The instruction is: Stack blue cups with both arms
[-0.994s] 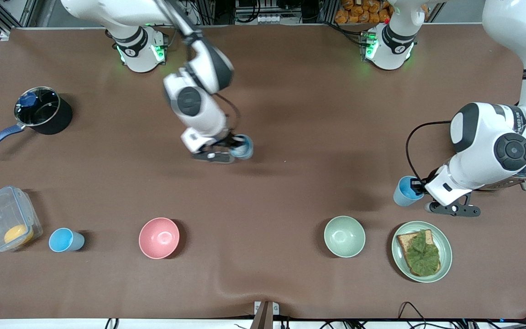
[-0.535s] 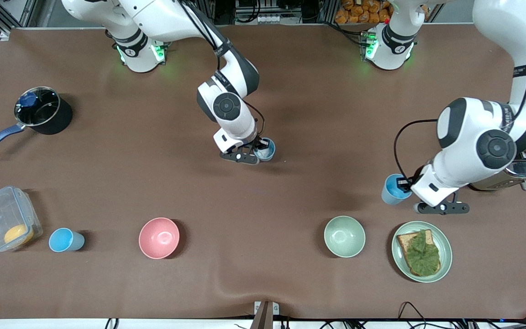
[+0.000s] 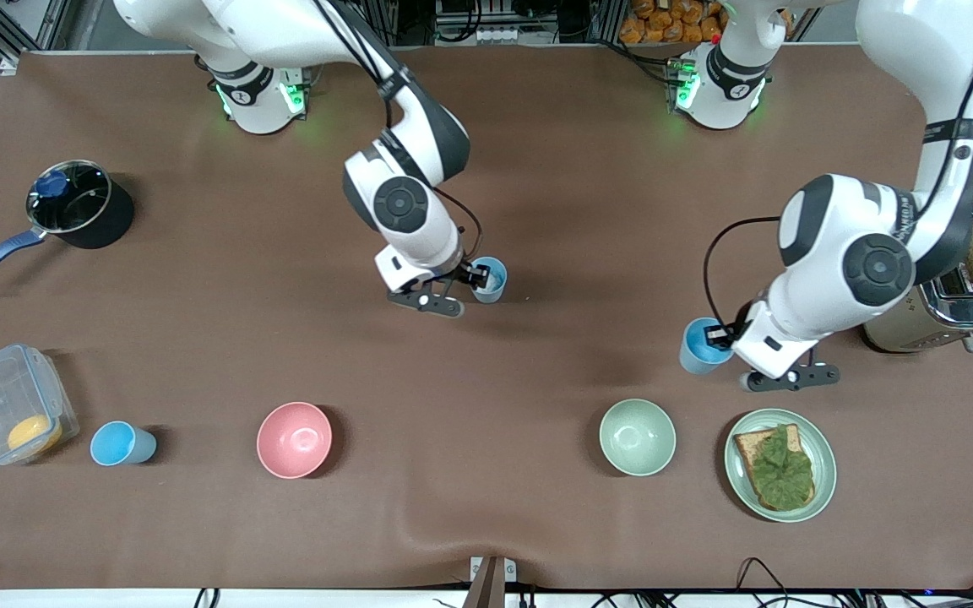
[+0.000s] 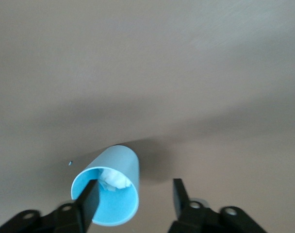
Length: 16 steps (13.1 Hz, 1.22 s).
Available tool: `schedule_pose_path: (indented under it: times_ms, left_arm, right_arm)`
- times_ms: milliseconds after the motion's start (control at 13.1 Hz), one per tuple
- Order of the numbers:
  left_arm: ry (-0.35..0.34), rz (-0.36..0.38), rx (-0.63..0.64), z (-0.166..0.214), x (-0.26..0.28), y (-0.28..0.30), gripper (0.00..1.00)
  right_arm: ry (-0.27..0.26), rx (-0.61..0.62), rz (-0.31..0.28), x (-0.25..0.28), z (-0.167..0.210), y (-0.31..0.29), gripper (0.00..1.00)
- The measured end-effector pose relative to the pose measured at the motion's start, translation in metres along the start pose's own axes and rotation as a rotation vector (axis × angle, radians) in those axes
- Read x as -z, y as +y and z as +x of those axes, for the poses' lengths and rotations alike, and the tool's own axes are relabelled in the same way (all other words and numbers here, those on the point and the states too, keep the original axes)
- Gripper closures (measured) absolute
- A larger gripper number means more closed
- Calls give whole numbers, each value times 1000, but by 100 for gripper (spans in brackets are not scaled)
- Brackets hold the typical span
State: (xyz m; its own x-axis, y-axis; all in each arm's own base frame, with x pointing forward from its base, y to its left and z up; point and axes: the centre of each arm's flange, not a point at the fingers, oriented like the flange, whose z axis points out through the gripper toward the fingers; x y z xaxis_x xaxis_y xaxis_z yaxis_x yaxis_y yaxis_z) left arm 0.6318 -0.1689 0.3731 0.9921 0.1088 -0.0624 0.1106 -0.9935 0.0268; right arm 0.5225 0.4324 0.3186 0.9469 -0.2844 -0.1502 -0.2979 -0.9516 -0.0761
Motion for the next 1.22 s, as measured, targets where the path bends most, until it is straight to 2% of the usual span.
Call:
schedule_pose_path:
  times_ms: [153, 382, 611, 1070, 1223]
  left_arm:
    - [-30, -3, 36, -16, 1, 30, 96]
    - [-44, -31, 116, -48, 9, 89, 96]
    - [-53, -53, 191, -85, 21, 143, 96]
    - [-57, -77, 257, -150, 14, 228, 96]
    - [-67, -88, 238, -164, -1, 247, 96]
  right_arm:
    - [-3, 11, -25, 54, 22, 22, 1]
    - [24, 70, -27, 115, 57, 69, 0]
    - [-1, 137, -52, 170, 88, 138, 0]
    - [-26, 212, 9, 286, 103, 281, 0]
    - [0, 239, -13, 311, 106, 325, 0]
